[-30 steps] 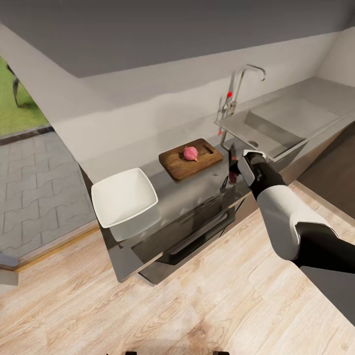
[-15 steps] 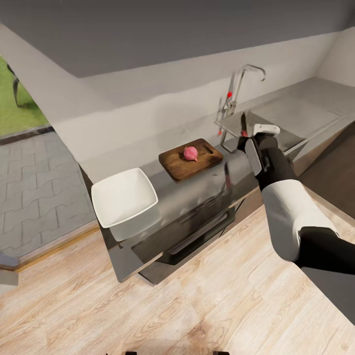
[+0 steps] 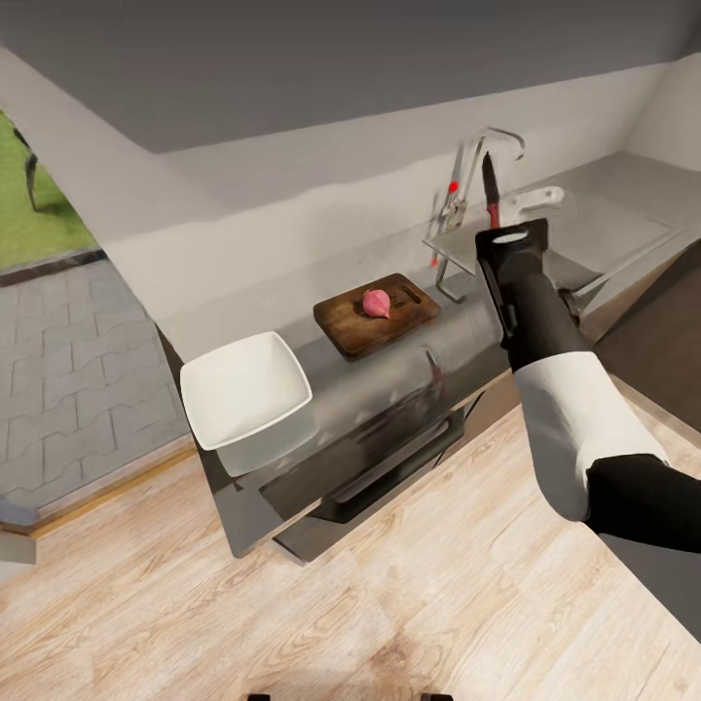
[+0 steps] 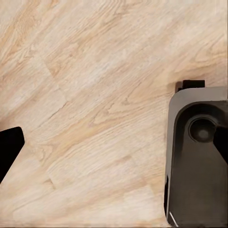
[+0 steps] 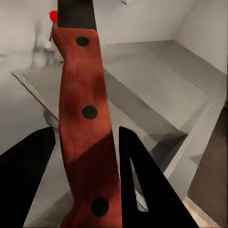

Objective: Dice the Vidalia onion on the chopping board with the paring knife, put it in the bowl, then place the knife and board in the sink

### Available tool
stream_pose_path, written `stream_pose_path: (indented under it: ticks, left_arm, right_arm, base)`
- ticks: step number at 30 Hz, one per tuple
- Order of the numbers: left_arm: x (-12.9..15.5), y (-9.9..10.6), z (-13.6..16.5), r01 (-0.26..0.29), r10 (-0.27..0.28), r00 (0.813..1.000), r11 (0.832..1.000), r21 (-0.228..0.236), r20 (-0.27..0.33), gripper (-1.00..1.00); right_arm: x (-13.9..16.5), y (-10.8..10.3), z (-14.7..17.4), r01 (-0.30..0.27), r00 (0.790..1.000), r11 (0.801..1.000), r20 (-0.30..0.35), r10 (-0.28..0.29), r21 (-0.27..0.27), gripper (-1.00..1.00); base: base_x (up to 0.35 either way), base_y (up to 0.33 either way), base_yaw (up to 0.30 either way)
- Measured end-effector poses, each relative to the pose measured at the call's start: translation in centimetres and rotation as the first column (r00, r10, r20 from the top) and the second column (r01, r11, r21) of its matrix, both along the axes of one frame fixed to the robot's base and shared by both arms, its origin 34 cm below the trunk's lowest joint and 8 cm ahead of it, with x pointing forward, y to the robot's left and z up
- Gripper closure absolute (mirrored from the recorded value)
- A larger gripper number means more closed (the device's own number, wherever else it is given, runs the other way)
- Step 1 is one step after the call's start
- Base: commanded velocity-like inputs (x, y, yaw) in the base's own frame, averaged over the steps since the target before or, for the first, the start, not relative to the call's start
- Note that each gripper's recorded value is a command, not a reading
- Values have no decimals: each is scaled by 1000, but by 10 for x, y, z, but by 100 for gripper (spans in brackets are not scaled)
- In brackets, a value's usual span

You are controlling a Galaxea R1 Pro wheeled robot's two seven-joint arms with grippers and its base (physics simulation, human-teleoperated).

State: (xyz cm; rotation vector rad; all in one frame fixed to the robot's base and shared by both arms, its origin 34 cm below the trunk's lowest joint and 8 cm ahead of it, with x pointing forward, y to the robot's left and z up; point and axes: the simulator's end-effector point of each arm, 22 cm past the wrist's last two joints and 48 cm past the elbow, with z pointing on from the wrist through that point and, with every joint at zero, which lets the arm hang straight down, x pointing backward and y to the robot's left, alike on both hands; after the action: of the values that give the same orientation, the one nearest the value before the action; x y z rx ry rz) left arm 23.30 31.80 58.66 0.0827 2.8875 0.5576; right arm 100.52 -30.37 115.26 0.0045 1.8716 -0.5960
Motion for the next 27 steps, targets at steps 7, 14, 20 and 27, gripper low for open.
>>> stream_pose_path:
  ticks: [7,14,20,27]
  left_arm:
    - [-15,6,-1,1,0,997,1000,17,-74,-100]
    - [-30,8,-2,-22,25,990,999,29,-138,-100]
    - [-38,21,2,-139,147,981,988,72,-124,-100]
    - [-33,19,1,-142,147,984,988,57,-103,-100]
  right_arm:
    - [4,56,10,-119,993,982,2,121,-149,100]
    - [-5,141,2,-280,959,895,-62,275,-347,100]
    - [-15,187,-9,-362,930,849,-93,355,-384,100]
    - [-28,222,-23,-418,905,836,-86,416,-355,100]
  base:
    - [0,0,0]
    - [0,0,0]
    - [0,0,0]
    - [0,0,0]
